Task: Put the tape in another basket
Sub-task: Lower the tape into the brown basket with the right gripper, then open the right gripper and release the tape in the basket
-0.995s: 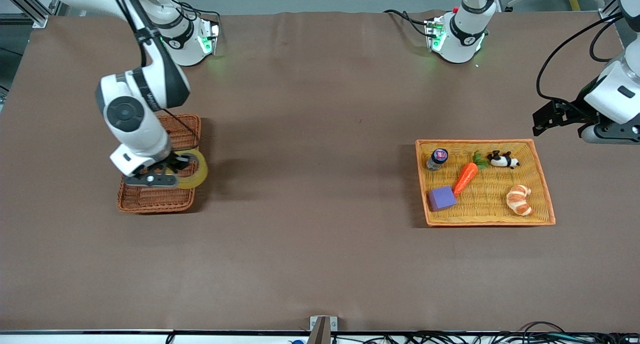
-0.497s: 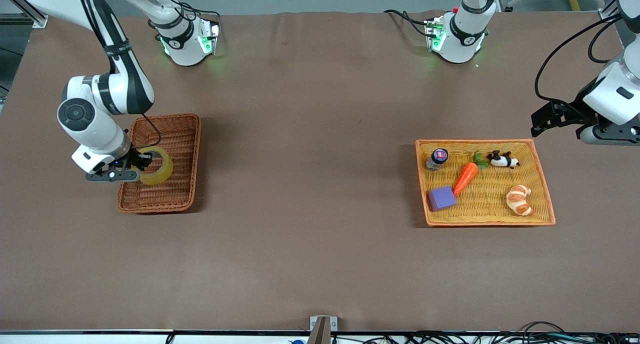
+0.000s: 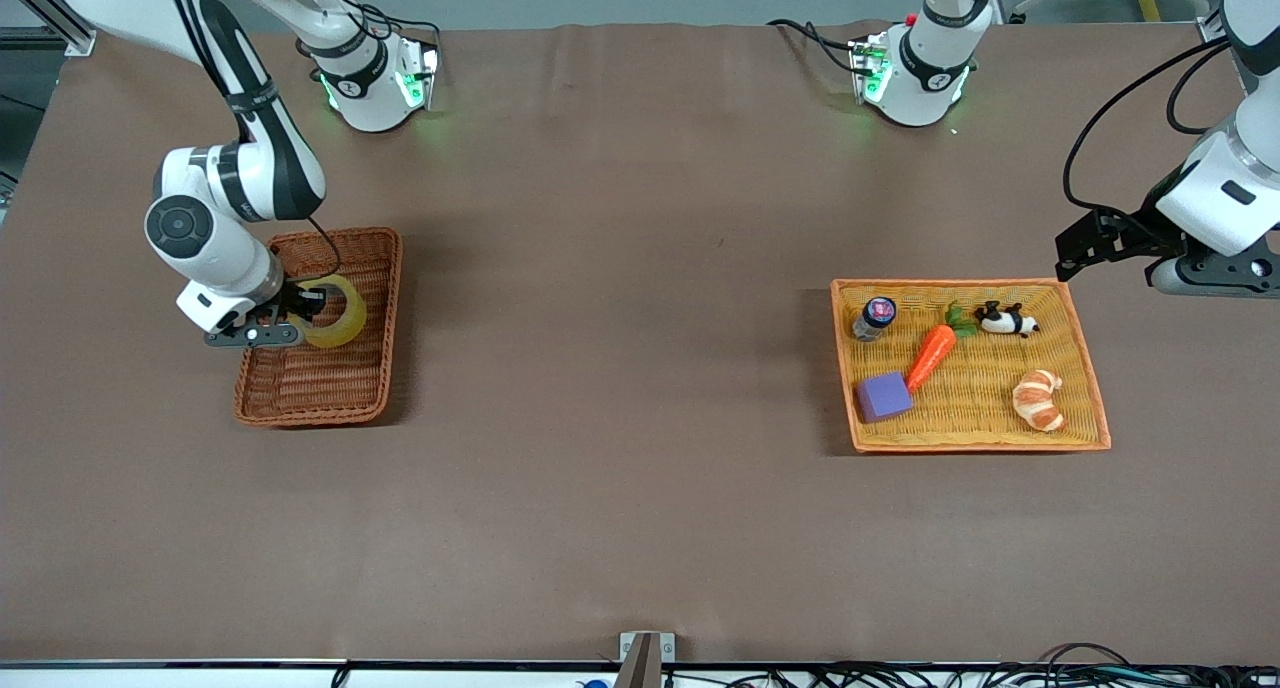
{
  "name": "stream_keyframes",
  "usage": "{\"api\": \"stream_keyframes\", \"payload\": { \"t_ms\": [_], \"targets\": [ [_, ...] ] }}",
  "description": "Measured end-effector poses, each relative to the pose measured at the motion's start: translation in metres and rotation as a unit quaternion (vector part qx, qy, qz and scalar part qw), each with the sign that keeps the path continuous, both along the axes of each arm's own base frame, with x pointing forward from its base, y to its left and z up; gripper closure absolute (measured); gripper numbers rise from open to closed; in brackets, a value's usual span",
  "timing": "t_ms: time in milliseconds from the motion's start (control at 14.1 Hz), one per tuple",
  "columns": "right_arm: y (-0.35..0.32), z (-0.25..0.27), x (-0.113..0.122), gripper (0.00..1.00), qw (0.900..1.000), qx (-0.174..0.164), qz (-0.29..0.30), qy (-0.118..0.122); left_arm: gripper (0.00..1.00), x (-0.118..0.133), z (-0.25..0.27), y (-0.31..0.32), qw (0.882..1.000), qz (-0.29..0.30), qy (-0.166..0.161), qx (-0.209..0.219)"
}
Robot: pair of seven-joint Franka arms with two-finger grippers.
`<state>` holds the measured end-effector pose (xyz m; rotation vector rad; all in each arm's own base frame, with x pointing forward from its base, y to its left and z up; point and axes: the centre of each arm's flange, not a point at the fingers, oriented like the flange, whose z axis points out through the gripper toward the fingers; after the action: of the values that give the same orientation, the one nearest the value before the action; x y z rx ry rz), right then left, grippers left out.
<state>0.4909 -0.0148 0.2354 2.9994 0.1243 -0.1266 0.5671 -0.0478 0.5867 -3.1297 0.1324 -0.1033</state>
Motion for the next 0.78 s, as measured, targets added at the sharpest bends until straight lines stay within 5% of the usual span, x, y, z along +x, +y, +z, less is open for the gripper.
{"api": "stream_keyframes", "payload": {
  "t_ms": [213, 568, 781],
  "targets": [
    [0.001, -0.009, -0.004, 0.76, 1.0, 0.004, 0.0, 0.01, 0.0, 0.0, 0.0, 0.0, 1.0, -0.002, -0.001, 0.0],
    [0.001, -0.013, -0.002, 0.26, 1.0, 0.005, 0.0, 0.011, 0.0, 0.0, 0.0, -0.001, 1.0, -0.002, -0.001, 0.0],
    [-0.002, 0.018, 0.017, 0.0, 1.0, 0.008, -0.008, -0.026, 0.0, 0.0, 0.0, -0.001, 1.0, -0.002, 0.0, 0.0]
  ]
}}
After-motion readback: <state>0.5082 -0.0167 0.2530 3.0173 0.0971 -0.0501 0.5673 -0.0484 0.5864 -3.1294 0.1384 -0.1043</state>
